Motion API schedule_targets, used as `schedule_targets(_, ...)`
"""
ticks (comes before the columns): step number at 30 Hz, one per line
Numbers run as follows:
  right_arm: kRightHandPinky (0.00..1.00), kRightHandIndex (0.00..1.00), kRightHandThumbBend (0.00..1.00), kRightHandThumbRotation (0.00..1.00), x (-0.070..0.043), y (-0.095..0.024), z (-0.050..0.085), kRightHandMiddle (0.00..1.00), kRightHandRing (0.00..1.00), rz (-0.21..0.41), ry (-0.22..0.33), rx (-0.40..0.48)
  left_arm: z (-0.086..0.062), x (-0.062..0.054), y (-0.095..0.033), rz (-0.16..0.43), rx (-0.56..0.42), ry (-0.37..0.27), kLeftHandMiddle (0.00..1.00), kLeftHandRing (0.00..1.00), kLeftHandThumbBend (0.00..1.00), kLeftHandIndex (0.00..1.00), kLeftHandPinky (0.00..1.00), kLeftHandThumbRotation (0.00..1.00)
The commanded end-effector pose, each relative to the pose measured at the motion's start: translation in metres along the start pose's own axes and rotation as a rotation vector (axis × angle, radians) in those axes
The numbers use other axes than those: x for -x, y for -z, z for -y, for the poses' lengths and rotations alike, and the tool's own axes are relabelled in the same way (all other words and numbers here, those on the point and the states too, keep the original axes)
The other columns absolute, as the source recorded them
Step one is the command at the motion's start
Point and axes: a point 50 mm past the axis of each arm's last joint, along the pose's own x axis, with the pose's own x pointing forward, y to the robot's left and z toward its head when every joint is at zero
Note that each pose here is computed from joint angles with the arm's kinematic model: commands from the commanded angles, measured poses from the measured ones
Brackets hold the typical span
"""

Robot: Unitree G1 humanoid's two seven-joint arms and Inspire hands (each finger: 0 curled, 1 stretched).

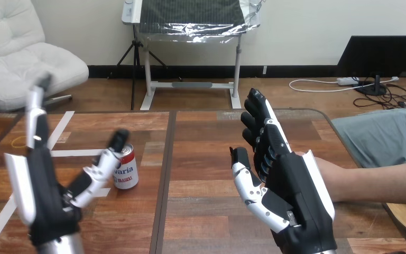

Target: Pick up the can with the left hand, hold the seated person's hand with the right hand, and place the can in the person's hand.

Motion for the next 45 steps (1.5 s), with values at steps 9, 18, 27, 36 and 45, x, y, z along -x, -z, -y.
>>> schedule_targets(9, 1.00, 1.00, 0.00, 0.00, -0.010, -0.012, 0.001, 1.00, 1.00, 0.079, 0.011, -0.029, -0.002, -0.027, -0.004, 0.090, -0.050, -0.024, 0.97, 1.00, 0.84, 0.94, 1.00, 0.46)
schedule_targets(18, 1.00, 1.00, 0.00, 0.00, -0.011, -0.011, 0.001, 1.00, 1.00, 0.080, 0.006, -0.018, -0.001, -0.030, 0.003, 0.067, -0.092, 0.017, 0.97, 0.98, 0.85, 0.95, 0.99, 0.48)
schedule_targets(27, 1.00, 1.00, 0.00, 0.00, -0.013, -0.011, 0.002, 1.00, 1.00, 0.087, 0.000, -0.010, 0.006, -0.032, 0.013, -0.001, -0.087, 0.100, 0.95, 0.96, 0.88, 0.95, 0.95, 0.51)
schedule_targets(36, 1.00, 1.00, 0.00, 0.00, -0.013, -0.012, 0.003, 1.00, 1.00, 0.089, -0.001, -0.003, 0.014, -0.037, 0.022, -0.122, -0.067, 0.250, 0.95, 0.95, 0.91, 0.95, 0.94, 0.54)
schedule_targets(45, 1.00, 1.00, 0.00, 0.00, -0.014, -0.012, 0.003, 1.00, 1.00, 0.080, 0.000, -0.001, 0.022, -0.046, 0.030, -0.230, -0.004, 0.402, 0.99, 0.98, 0.92, 0.98, 0.96, 0.55)
